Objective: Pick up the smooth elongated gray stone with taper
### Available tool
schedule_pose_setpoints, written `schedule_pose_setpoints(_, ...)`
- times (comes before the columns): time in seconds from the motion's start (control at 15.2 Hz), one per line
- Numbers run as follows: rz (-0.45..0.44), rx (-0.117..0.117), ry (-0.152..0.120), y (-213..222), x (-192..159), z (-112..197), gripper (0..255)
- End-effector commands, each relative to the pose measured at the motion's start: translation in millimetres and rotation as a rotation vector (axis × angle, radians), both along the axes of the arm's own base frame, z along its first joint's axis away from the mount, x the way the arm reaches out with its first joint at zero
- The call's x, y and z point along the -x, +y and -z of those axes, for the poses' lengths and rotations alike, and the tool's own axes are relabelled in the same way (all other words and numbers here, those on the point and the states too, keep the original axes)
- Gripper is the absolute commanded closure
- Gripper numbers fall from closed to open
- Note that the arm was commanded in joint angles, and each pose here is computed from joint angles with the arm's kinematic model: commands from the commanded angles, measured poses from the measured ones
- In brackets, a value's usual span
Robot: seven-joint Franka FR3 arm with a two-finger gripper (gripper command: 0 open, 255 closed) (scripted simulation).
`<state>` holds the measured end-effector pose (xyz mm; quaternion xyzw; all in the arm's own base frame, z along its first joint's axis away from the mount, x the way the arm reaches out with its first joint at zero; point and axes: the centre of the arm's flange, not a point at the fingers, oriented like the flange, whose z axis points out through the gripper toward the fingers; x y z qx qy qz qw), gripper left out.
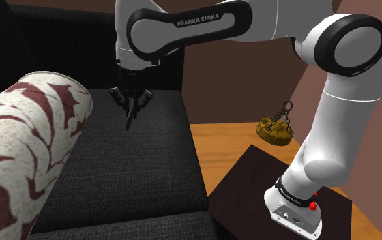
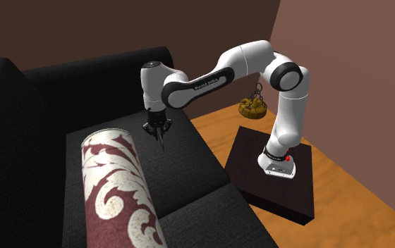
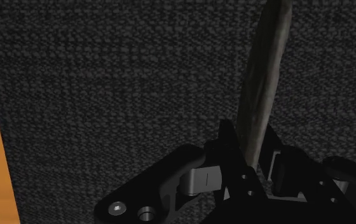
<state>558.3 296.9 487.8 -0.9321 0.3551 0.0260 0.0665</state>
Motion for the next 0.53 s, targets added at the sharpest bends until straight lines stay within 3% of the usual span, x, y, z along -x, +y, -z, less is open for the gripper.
schedule_pose_setpoints(0.0,0.000,0.000,0.000,0,1,-12,255)
schedule_pose_setpoints(0.46,0.000,0.000,0.000,0,1,-49,255)
